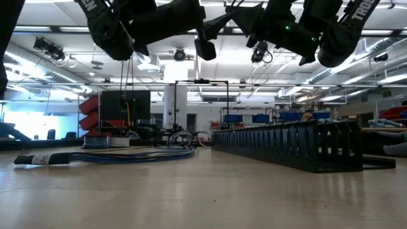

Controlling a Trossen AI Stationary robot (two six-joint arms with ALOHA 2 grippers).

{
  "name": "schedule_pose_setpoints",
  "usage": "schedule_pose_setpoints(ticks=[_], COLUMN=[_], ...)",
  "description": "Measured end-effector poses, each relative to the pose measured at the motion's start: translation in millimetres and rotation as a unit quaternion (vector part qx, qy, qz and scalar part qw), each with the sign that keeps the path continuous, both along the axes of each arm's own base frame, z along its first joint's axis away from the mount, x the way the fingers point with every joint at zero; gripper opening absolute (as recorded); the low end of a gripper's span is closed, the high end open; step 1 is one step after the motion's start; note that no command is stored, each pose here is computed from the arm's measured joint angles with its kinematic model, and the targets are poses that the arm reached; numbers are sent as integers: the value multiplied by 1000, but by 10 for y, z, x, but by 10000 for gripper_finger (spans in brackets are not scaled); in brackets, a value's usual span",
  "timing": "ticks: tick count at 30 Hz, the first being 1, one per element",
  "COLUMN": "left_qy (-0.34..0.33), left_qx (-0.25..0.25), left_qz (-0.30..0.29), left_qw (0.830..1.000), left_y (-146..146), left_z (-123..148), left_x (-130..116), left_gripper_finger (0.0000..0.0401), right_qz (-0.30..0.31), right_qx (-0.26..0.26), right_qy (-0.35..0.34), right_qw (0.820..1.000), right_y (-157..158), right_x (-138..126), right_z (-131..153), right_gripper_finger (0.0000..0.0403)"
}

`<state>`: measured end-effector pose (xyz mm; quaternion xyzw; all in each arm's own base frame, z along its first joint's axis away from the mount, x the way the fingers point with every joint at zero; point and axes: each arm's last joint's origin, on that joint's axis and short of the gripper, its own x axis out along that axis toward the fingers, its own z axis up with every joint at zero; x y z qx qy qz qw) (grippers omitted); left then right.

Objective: Ziptie cables
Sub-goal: Wrap the black zip tie on the cable

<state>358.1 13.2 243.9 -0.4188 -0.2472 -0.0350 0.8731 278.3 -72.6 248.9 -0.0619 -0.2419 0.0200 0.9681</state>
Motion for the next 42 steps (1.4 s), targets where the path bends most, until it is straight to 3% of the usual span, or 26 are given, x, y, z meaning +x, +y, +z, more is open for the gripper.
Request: schedule_pose_setpoints(ticks=[15,20,27,31,36,42], left_qy=[2,-7,-1,0,0,9], left_qx=[43,90,120,124,124,126], left_qz=[18,30,45,42,40,36], left_qw=[999,995,992,991,991,991], left_y=[66,97,105,102,96,88], left_z=[38,123,145,145,144,86], left_x=[21,53,73,76,77,53], left_gripper_finger=[59,11,1,0,0,0], right_qz=[2,5,17,37,34,75], right_qx=[-3,-4,-10,21,46,61], right_qy=[-3,-3,-2,7,40,81], right_qw=[1000,1000,1000,999,998,992], right_y=[3,9,19,5,-97,-215], right_x=[-4,-4,-3,-3,-7,-96], right_z=[8,11,11,3,-46,-7], right_gripper_finger=[0,0,6,33,93,159])
